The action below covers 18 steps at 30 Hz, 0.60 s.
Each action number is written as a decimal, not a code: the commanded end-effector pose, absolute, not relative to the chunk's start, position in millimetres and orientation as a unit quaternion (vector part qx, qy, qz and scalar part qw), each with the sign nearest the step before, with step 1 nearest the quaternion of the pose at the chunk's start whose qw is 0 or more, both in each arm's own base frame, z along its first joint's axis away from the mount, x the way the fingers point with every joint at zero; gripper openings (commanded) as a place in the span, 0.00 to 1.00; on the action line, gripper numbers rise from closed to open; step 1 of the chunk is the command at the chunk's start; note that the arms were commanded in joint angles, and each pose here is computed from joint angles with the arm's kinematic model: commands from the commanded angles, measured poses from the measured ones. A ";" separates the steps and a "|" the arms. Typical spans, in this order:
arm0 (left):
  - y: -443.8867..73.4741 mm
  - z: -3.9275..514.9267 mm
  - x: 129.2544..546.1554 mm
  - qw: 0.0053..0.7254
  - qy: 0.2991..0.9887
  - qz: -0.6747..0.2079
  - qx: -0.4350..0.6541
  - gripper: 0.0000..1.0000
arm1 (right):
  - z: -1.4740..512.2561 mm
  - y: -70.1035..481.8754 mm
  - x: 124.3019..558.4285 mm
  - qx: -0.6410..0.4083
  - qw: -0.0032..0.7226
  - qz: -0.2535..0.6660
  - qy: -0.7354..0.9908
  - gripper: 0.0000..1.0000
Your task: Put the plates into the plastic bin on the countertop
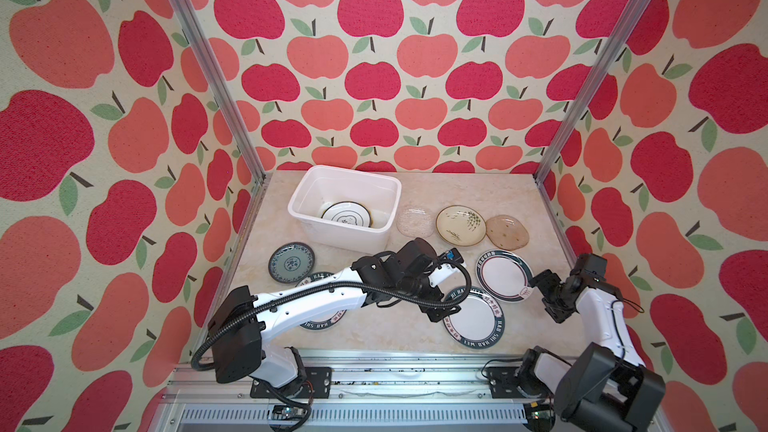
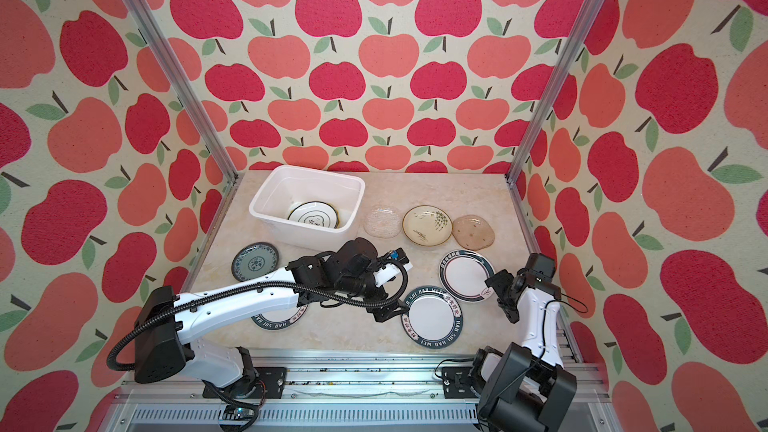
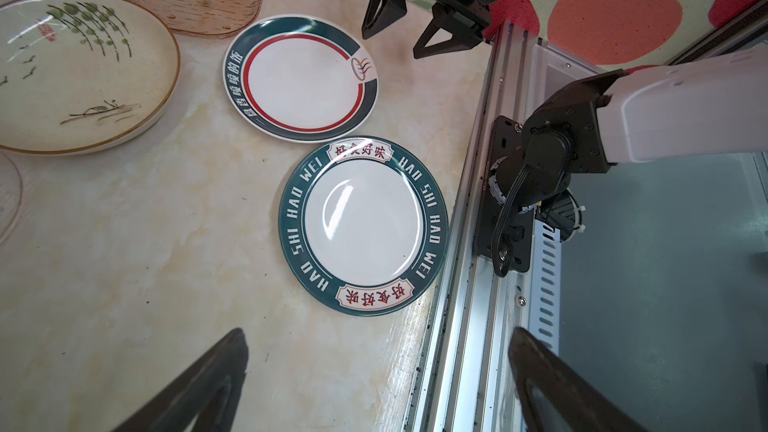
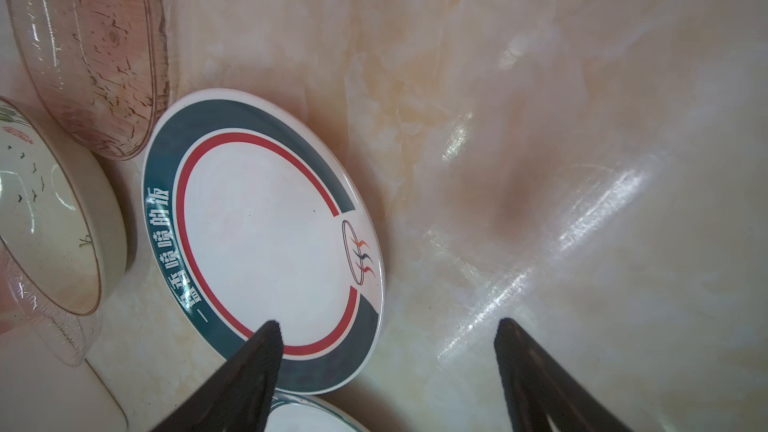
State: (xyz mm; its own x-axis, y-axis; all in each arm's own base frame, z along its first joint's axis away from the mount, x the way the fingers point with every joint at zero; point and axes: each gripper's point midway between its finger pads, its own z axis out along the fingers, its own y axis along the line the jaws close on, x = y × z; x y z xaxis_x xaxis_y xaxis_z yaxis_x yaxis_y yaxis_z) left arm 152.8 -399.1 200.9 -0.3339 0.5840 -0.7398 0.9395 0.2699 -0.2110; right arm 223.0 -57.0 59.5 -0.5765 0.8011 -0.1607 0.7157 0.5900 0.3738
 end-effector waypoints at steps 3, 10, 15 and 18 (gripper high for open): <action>-401.4 210.6 152.4 0.282 0.736 -0.335 0.516 0.99 | 49.7 -40.9 243.6 0.370 0.148 0.201 0.895 0.77; -400.0 212.7 154.1 0.283 0.736 -0.342 0.511 0.99 | 29.8 -35.5 242.5 0.366 0.122 0.216 0.897 0.67; -399.5 212.4 154.3 0.283 0.736 -0.342 0.511 0.99 | 16.7 -30.5 242.6 0.372 0.109 0.232 0.892 0.55; -400.2 212.8 155.1 0.282 0.737 -0.343 0.510 0.99 | 11.1 -29.7 240.8 0.373 0.103 0.231 0.893 0.47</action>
